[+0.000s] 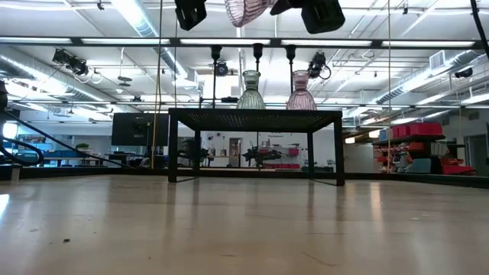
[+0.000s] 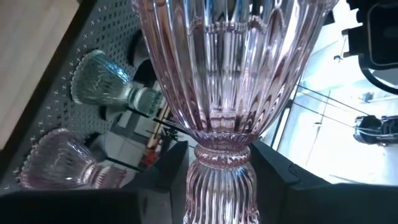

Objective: Pick & Place candle stick holders
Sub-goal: Put the purple glass candle holder on the shelf aligned with the other green and purple glass candle holders

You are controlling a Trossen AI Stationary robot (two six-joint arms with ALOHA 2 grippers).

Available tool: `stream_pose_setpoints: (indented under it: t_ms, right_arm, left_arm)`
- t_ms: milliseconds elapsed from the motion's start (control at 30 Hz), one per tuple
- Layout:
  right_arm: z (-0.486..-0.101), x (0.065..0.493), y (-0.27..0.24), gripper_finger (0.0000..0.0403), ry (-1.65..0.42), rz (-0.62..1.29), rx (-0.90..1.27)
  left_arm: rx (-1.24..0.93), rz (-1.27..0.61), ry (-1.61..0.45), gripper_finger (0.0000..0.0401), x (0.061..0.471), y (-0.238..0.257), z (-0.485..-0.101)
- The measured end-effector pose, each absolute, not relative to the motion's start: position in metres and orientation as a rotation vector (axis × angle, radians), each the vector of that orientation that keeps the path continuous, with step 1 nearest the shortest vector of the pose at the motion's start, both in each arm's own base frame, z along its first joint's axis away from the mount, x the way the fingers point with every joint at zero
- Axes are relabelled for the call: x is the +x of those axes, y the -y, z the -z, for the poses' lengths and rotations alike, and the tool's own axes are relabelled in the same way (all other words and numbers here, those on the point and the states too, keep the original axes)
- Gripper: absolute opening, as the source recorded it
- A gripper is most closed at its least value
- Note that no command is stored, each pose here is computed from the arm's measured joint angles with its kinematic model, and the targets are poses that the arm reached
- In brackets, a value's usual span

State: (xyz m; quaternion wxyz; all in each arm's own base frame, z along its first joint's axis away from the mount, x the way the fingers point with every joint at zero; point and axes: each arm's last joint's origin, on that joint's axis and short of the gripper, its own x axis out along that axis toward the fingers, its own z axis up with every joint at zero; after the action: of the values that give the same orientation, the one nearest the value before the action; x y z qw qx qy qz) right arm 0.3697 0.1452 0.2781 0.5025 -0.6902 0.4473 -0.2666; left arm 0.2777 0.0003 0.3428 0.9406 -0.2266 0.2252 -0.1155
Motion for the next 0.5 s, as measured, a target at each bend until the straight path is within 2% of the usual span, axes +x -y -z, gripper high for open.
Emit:
stream_pose_setpoints:
  t_ms: [500]
  right_arm:
    - [-0.270, 0.370, -0.157, 0.0125, -1.046, 0.582, -1.655]
  left_arm:
    - [-0.519, 0.093, -0.547, 0.0233, 0.274, -0.011, -0.333]
